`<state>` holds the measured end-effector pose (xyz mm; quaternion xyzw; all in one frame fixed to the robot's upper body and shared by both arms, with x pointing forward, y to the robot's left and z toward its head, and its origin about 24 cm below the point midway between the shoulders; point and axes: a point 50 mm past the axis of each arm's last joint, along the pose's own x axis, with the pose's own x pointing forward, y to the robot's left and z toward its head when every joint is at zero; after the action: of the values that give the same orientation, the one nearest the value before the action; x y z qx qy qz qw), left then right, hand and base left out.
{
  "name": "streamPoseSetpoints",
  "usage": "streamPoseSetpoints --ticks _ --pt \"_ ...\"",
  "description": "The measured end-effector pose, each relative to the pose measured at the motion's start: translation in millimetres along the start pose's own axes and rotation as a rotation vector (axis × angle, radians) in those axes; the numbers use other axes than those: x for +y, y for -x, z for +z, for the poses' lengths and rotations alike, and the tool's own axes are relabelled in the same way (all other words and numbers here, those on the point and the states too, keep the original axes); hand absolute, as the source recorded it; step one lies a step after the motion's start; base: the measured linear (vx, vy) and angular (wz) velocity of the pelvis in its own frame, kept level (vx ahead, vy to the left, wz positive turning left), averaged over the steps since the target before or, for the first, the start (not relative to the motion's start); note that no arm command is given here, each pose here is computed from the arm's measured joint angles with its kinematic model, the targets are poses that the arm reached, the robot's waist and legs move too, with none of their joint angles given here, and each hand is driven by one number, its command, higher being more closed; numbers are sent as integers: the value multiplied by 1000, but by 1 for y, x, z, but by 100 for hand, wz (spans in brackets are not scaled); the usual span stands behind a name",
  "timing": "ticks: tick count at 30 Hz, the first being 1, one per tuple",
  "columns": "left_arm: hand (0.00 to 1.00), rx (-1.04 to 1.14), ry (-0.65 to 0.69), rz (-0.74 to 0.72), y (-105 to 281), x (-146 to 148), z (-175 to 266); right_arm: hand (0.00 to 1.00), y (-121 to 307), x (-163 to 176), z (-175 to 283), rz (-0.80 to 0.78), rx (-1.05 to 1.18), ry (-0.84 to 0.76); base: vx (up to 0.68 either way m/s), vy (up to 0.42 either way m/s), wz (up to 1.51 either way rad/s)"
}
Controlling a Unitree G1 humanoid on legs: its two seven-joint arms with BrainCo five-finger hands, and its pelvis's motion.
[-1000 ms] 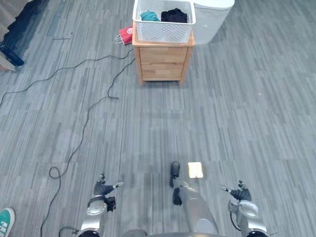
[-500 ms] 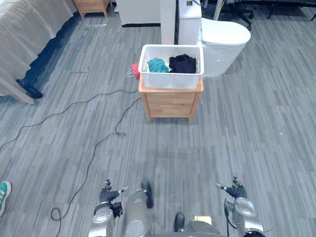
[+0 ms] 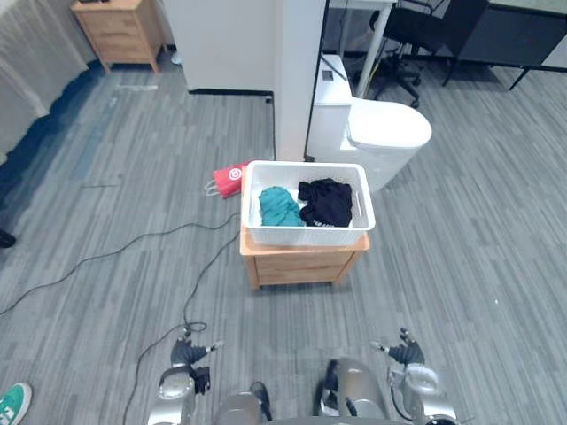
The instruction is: Pick up the laundry basket with both hands and put the clothes into the washing machine.
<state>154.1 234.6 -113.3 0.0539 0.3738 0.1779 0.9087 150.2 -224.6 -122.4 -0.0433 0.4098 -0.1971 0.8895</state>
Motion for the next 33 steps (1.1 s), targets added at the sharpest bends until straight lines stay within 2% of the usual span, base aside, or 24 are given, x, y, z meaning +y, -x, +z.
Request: streamPoseSetpoints --ticks 6,14,20,26,30,33 --pt "0 41 92 -1 13 -13 -17 0 7 -4 19 -11 -111 -32 525 -237 -21" --pt "0 -139 181 1 15 -12 26 0 19 -29 59 -109 -298 -137 287 69 -26" --pt "0 -160 173 8 14 -9 31 0 17 -29 72 -111 -340 -101 111 110 -11" --pt "0 -166 54 55 5 -6 38 0 6 1 80 -31 -316 -6 37 24 -2" --pt "0 -186 -85 23 -12 -30 62 0 -6 29 111 5 -340 68 -93 -9 -7" --pt "0 -205 -116 22 -21 -41 82 0 -10 49 138 28 -370 106 -203 -12 -14"
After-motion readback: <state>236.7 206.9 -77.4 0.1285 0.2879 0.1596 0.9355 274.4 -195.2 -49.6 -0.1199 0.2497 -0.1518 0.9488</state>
